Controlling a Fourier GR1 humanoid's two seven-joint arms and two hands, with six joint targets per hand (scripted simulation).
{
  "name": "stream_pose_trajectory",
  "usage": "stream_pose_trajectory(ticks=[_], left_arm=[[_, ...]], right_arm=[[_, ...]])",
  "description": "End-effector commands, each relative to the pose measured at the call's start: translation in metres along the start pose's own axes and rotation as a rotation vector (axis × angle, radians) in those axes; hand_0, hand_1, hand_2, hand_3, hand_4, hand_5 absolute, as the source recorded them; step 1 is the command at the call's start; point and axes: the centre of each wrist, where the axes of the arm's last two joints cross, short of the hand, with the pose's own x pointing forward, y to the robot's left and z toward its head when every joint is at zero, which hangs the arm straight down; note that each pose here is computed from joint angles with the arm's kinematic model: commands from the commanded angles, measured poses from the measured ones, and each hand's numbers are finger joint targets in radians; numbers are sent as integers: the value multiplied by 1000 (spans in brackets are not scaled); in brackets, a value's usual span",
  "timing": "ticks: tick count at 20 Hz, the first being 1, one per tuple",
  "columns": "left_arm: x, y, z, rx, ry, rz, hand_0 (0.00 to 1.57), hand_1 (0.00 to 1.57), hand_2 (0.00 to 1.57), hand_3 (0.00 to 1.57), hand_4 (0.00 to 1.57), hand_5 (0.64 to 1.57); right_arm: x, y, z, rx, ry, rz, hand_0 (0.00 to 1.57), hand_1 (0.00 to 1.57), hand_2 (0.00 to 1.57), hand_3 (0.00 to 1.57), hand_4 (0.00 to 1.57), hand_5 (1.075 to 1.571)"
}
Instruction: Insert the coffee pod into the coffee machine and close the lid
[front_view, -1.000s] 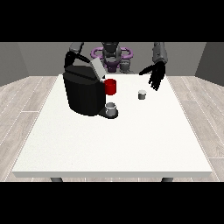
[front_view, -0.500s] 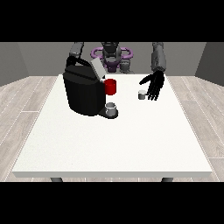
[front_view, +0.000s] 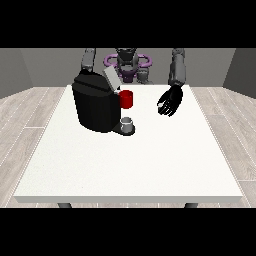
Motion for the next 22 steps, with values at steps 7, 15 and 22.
stream_pose_trajectory(ticks=[7, 15, 22], left_arm=[[-9, -37, 3, -175, 33, -237, 877, 877, 1003, 820, 284, 1571], [9, -27, -19, -246, 33, -237, 909, 909, 1050, 956, 411, 1571], [25, -28, -27, -220, -84, -68, 1420, 1420, 1402, 1332, 494, 1571]], right_arm=[[-18, 18, 8, 17, 54, 21, 0, 0, 0, 0, 0, 1571], [-46, 6, 1, 17, 117, -31, 0, 0, 0, 0, 0, 1571], [-62, -7, 10, -78, 199, 57, 0, 0, 0, 0, 0, 1571]])
